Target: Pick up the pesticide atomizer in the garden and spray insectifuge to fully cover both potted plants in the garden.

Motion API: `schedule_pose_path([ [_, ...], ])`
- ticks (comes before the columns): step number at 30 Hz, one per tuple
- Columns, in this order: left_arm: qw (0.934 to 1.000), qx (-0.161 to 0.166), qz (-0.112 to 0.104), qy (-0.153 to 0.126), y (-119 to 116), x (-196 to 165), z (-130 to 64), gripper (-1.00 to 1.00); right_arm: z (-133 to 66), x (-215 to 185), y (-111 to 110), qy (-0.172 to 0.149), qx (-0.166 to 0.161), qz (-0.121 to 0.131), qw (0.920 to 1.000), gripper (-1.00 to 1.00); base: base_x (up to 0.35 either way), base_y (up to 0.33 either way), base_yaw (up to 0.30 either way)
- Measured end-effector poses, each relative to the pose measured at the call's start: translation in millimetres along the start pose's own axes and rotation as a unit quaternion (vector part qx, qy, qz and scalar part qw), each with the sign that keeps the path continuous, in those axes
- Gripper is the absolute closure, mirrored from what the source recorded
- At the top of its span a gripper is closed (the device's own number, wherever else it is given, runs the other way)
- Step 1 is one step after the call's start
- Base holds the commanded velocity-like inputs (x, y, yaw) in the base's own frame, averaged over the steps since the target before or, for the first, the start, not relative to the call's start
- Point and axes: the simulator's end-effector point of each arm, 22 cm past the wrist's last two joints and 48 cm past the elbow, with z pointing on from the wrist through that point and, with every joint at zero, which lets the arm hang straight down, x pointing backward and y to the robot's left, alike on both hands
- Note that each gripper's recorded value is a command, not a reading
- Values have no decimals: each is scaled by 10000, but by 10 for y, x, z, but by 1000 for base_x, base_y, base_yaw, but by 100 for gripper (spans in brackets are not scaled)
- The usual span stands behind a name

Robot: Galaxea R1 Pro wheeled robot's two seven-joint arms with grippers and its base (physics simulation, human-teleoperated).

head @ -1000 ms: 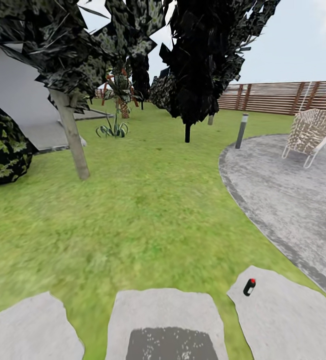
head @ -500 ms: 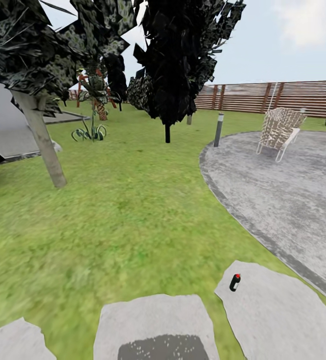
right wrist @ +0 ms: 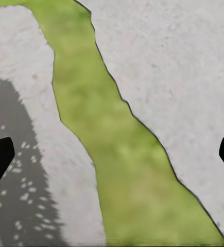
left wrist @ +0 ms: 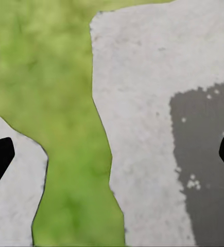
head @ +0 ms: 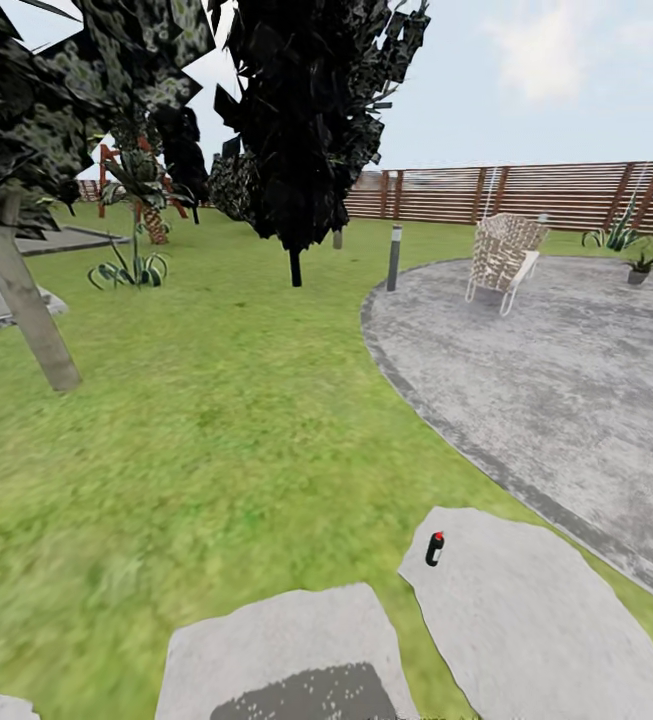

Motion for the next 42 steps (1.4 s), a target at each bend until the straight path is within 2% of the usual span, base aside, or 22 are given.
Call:
schedule_pose_path([
  [42,10000,1,2,7,0,6,-1,-100,1,-5,0,-5,-19,-12,10000,-100,0,0,-268],
])
